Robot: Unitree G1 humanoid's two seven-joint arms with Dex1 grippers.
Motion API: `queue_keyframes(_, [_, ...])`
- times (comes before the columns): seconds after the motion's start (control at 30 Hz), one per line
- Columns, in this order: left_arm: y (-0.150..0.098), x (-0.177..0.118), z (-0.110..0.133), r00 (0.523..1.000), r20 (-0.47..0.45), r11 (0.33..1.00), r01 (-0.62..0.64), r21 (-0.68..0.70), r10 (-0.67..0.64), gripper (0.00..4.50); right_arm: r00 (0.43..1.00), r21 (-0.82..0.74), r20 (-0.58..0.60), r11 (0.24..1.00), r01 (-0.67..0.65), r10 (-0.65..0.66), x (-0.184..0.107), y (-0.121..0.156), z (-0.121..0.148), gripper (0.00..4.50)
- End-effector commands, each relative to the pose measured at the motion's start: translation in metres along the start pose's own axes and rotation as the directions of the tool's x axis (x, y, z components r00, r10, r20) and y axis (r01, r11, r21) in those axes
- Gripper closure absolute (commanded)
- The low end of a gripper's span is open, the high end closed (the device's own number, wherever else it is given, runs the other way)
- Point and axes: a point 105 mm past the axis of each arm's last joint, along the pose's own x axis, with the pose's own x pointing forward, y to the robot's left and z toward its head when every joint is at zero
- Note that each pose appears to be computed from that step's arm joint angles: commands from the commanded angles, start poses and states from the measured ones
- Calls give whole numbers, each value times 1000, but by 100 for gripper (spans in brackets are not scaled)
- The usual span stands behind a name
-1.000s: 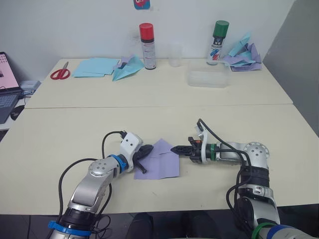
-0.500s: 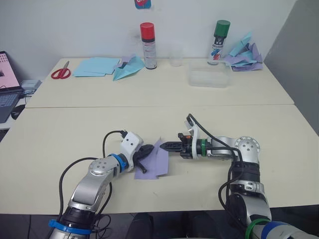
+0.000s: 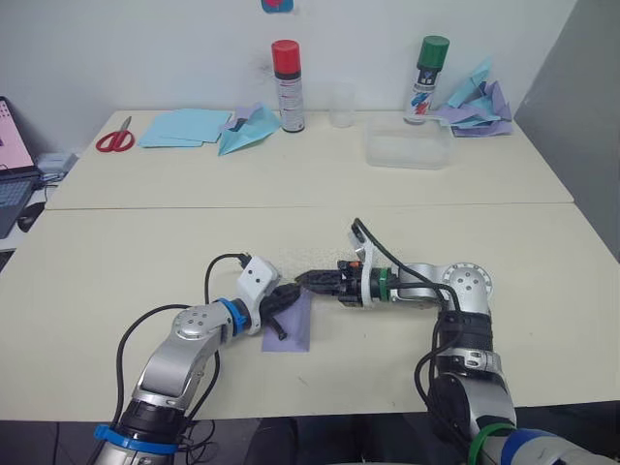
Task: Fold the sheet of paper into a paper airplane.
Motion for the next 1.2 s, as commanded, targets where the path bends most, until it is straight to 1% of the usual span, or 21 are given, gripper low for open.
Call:
queue_keyframes(0.03, [-9,0,-24,996,-83,998,26,-54,-30,450,997,-14,9,997,-81,81,0,16,4,217])
queue_keyframes(0.2, [-8,-2,-26,996,-86,998,17,-55,-22,450,999,0,-19,999,-44,44,3,6,-4,217])
queue_keyframes(0.23, [-7,-3,-26,996,-88,998,14,-56,-19,450,999,2,-21,999,-32,32,3,3,-5,233])
queue_keyframes(0.3, [-6,-4,-27,996,-90,998,9,-56,-14,450,1000,4,-23,1000,-19,19,4,0,-6,276])
queue_keyframes(0.33, [-6,-4,-27,996,-92,998,7,-56,-12,450,1000,6,-24,1000,-13,13,4,-1,-6,317])
queue_keyframes(0.37, [-5,-5,-28,996,-93,998,5,-57,-10,450,1000,6,-25,1000,-6,6,4,-3,-7,343])
queue_keyframes(0.47, [-4,-8,-29,995,-99,998,-3,-57,-3,450,1000,10,-25,1000,14,-13,6,-8,-8,449])
queue_keyframes(0.6, [-2,-11,-32,994,-107,998,-13,-59,6,450,999,-11,-28,999,38,-38,10,-12,-10,449])
queue_keyframes(0.73, [-1,-17,-33,994,-112,997,-21,-80,12,450,997,-124,-40,990,66,-72,14,-14,-12,449])
queue_keyframes(0.83, [4,-26,-35,992,-125,995,-34,-97,21,450,996,-186,-47,981,62,-72,18,-13,-13,449])
queue_keyframes(0.97, [18,-45,-41,980,-190,994,-70,-79,54,450,996,-257,-54,965,55,-72,24,-12,-13,449])
queue_keyframes(1.2, [39,-69,-31,972,-219,991,-110,-77,91,450,989,-367,-43,923,113,-139,33,-26,-12,449])
